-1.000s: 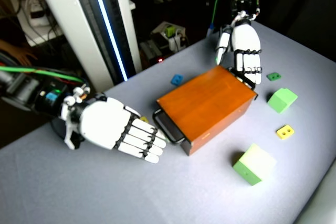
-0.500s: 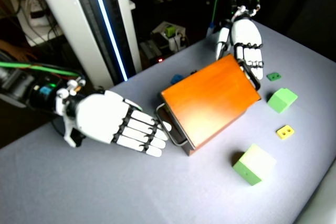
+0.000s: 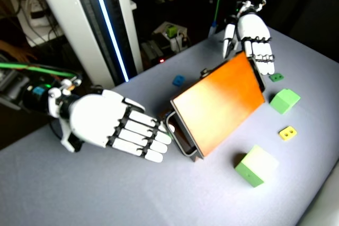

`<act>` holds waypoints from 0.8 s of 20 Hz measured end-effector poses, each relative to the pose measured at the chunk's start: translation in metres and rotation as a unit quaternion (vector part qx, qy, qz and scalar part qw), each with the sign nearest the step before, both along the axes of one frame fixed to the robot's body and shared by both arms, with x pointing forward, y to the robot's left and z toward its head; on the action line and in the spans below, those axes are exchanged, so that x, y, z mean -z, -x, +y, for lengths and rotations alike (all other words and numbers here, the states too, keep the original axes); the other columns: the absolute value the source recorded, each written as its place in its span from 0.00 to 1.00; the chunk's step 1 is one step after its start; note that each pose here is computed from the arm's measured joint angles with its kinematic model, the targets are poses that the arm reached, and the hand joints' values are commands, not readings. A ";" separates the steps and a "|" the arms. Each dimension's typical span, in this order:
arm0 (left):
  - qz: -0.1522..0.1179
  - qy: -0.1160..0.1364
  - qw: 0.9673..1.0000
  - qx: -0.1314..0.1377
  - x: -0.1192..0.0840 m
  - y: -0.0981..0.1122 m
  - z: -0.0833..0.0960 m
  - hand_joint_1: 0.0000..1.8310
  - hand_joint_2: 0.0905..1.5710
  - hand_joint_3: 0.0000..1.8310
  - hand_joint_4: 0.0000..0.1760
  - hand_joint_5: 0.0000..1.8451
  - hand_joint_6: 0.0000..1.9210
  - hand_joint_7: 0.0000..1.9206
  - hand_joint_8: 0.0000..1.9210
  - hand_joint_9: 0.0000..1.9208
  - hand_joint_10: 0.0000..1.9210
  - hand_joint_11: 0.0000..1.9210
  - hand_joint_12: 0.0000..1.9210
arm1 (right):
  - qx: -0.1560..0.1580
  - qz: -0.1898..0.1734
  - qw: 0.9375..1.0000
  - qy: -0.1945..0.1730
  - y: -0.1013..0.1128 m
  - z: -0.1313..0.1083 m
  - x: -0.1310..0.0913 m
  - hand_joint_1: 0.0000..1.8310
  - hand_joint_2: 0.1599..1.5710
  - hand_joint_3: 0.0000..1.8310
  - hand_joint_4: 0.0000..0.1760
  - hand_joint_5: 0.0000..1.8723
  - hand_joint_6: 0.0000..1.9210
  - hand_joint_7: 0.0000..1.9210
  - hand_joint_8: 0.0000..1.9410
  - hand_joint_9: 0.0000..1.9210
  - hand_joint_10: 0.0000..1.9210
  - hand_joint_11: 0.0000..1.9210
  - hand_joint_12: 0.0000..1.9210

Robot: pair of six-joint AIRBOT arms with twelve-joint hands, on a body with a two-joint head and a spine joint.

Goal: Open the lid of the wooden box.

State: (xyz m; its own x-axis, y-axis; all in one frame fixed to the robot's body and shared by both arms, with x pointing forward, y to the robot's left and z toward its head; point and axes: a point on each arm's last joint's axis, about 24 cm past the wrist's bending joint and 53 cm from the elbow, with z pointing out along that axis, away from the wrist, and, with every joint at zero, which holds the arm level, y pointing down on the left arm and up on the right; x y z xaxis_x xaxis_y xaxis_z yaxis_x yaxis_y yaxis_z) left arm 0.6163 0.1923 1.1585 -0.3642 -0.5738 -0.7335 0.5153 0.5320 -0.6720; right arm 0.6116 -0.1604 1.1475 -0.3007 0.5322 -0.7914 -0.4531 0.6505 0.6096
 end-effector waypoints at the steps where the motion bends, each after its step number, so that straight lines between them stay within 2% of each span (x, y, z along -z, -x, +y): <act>1: -0.008 0.003 1.000 -0.003 -0.006 -0.004 0.001 0.16 0.87 0.00 0.23 0.00 0.00 0.00 0.00 0.00 0.00 0.00 0.00 | 0.003 -0.007 1.000 -0.004 -0.003 -0.001 -0.005 0.13 0.90 0.00 0.00 0.00 0.00 0.00 0.00 0.00 0.00 0.00 0.00; 2: -0.019 0.009 1.000 -0.006 -0.012 -0.010 0.001 0.16 0.87 0.00 0.24 0.00 0.00 0.00 0.00 0.00 0.00 0.00 0.00 | 0.009 -0.014 1.000 -0.008 -0.007 -0.003 -0.010 0.14 0.89 0.00 0.00 0.00 0.00 0.00 0.00 0.00 0.00 0.00 0.00; 3: -0.023 0.014 1.000 -0.008 -0.016 -0.013 0.000 0.14 0.88 0.00 0.23 0.00 0.00 0.00 0.00 0.00 0.00 0.00 0.00 | 0.012 -0.016 1.000 -0.010 -0.008 -0.005 -0.012 0.18 0.88 0.01 0.00 0.00 0.00 0.00 0.00 0.00 0.00 0.00 0.18; 4: -0.026 0.020 0.999 -0.012 -0.019 -0.018 -0.001 0.16 0.88 0.00 0.25 0.00 0.00 0.00 0.00 0.00 0.00 0.00 0.00 | 0.015 -0.021 1.000 -0.011 -0.011 -0.006 -0.014 0.20 0.88 0.01 0.00 0.00 0.00 0.00 0.00 0.00 0.00 0.00 0.22; 6: -0.034 0.022 0.999 -0.016 -0.025 -0.027 -0.002 0.18 0.87 0.00 0.23 0.00 0.00 0.00 0.00 0.00 0.00 0.00 0.00 | 0.027 -0.023 0.999 -0.019 -0.019 -0.010 -0.016 0.26 0.88 0.00 0.00 0.00 0.00 0.00 0.00 0.00 0.00 0.00 0.02; 7: -0.036 0.024 0.999 -0.018 -0.027 -0.030 -0.002 0.18 0.87 0.00 0.23 0.00 0.00 0.00 0.00 0.00 0.00 0.00 0.00 | 0.030 -0.024 0.999 -0.022 -0.021 -0.011 -0.018 0.26 0.88 0.00 0.00 0.00 0.00 0.00 0.00 0.00 0.00 0.00 0.02; 8: -0.037 0.027 0.999 -0.020 -0.028 -0.034 -0.004 0.21 0.87 0.00 0.11 0.00 0.00 0.00 0.00 0.00 0.00 0.00 0.00 | 0.034 -0.027 0.999 -0.026 -0.025 -0.012 -0.020 0.26 0.89 0.00 0.00 0.00 0.00 0.00 0.00 0.00 0.00 0.00 0.00; 9: -0.038 0.028 0.999 -0.022 -0.029 -0.038 -0.004 0.21 0.87 0.00 0.05 0.00 0.00 0.00 0.00 0.00 0.00 0.00 0.00 | 0.036 -0.031 0.998 -0.028 -0.027 -0.012 -0.022 0.28 0.89 0.00 0.00 0.00 0.00 0.00 0.00 0.00 0.00 0.00 0.00; 11: -0.039 0.032 0.998 -0.026 -0.029 -0.042 -0.003 0.22 0.87 0.00 0.08 0.00 0.00 0.00 0.00 0.00 0.00 0.00 0.00 | 0.041 -0.033 0.998 -0.032 -0.030 -0.013 -0.024 0.32 0.89 0.00 0.00 0.00 0.00 0.00 0.00 0.00 0.00 0.00 0.00; 12: -0.037 0.035 0.998 -0.029 -0.029 -0.043 -0.003 0.22 0.87 0.00 0.23 0.00 0.00 0.00 0.00 0.00 0.00 0.00 0.00 | 0.046 -0.031 0.998 -0.035 -0.032 -0.015 -0.024 0.33 0.89 0.00 0.00 0.00 0.00 0.00 0.00 0.00 0.00 0.00 0.00; 16: -0.040 0.033 0.998 -0.034 -0.029 -0.045 -0.001 0.24 0.87 0.00 0.16 0.00 0.00 0.00 0.00 0.00 0.00 0.00 0.00 | 0.051 -0.032 0.998 -0.034 -0.035 -0.018 -0.024 0.32 0.90 0.00 0.00 0.00 0.00 0.00 0.00 0.00 0.00 0.00 0.00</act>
State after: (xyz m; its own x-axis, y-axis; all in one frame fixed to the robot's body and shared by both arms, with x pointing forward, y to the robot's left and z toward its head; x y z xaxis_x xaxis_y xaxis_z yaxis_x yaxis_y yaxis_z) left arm 0.6615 0.1914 1.1879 -0.2647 -0.6436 -0.7181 0.5337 0.5225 -0.6650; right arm 0.6465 -0.1788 1.1714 -0.1915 0.6111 -0.7680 -0.4262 0.6531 0.6259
